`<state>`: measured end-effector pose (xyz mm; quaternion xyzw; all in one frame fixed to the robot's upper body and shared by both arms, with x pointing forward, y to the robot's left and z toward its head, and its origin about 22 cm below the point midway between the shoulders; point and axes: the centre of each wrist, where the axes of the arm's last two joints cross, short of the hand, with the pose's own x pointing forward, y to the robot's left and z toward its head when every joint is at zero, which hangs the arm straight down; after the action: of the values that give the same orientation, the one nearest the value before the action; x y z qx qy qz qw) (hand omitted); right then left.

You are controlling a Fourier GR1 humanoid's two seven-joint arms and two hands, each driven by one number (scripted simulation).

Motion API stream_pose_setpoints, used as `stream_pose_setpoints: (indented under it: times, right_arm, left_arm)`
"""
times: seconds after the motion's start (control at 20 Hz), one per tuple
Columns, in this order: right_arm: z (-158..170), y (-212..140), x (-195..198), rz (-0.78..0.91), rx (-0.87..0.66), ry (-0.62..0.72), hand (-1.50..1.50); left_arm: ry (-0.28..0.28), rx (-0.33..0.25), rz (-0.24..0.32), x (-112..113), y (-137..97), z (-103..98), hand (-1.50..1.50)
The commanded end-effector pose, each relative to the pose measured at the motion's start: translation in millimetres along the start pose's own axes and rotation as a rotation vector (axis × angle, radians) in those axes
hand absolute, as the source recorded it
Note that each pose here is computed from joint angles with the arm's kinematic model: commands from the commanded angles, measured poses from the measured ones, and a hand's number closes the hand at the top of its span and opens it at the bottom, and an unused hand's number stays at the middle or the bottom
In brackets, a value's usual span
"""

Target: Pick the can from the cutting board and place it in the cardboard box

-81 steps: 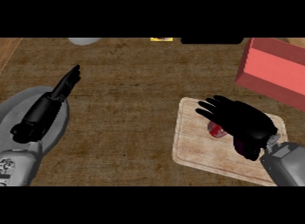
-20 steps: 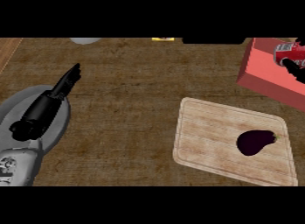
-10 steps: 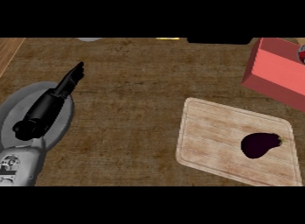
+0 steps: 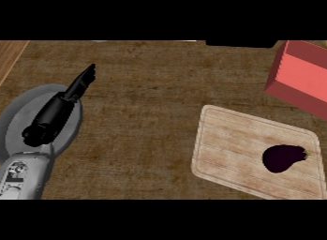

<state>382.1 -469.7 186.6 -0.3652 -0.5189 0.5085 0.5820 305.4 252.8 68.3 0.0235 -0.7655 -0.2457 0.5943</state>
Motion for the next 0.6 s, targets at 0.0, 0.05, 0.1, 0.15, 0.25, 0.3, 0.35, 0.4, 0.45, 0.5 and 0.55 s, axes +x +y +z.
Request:
stream_pose_setpoints:
  times: [0.0, 0.05, 0.1, 0.15, 0.25, 0.3, 0.35, 0.4, 0.45, 0.5, 0.55]
  right_arm:
    - [6.4, -2.3, -14.3, 0.009, 0.134, 0.017, -1.50]
    - [14.5, 3.1, -25.4, -0.015, 0.154, -0.011, -1.50]
    - [10.2, -11.4, -17.1, -0.012, 0.178, -0.040, -1.50]
    - [10.1, 6.5, -22.6, -0.029, 0.171, -0.097, -1.50]
    - [9.7, 4.1, -22.8, -0.074, 0.161, -0.169, -1.50]
    - [7.6, -0.1, -19.7, -0.105, 0.144, -0.217, -1.50]
    - [12.4, -1.7, -24.7, -0.156, 0.073, -0.268, -1.50]
    - [12.7, -5.4, -25.0, -0.232, 0.002, -0.295, -1.50]
    - [4.3, -4.5, -17.3, -0.336, -0.046, -0.336, -1.50]
    - [0.5, 2.5, -16.2, -0.464, -0.119, -0.378, -1.50]
    - [-0.1, 10.7, -18.7, -0.591, -0.164, -0.405, -1.50]
  left_arm:
    - [-0.015, -0.008, 0.005, 5.3, 0.7, -3.1, 0.00]
    - [-0.017, -0.011, 0.017, 12.1, -1.0, -0.4, 0.00]
    - [-0.015, -0.011, 0.000, 10.5, -2.1, -8.6, 0.00]
    - [-0.003, 0.002, -0.004, 1.4, 5.4, -2.5, 0.00]
    - [-0.001, 0.001, -0.007, 9.9, -4.7, -4.2, 0.00]
    - [-0.015, -0.006, 0.004, 13.0, 1.2, -9.9, 0.00]
    - [0.004, 0.010, 0.006, 14.5, 3.5, -11.7, 0.00]
    - [-0.004, -0.012, -0.008, 7.2, -3.8, -0.3, 0.00]
    - [-0.015, -0.007, 0.008, 12.3, -4.0, -5.7, 0.00]
    - [0.014, 0.000, 0.003, 2.4, -7.0, 1.9, 0.00]
    - [0.010, 0.015, 0.004, 5.1, 5.0, -1.3, 0.00]
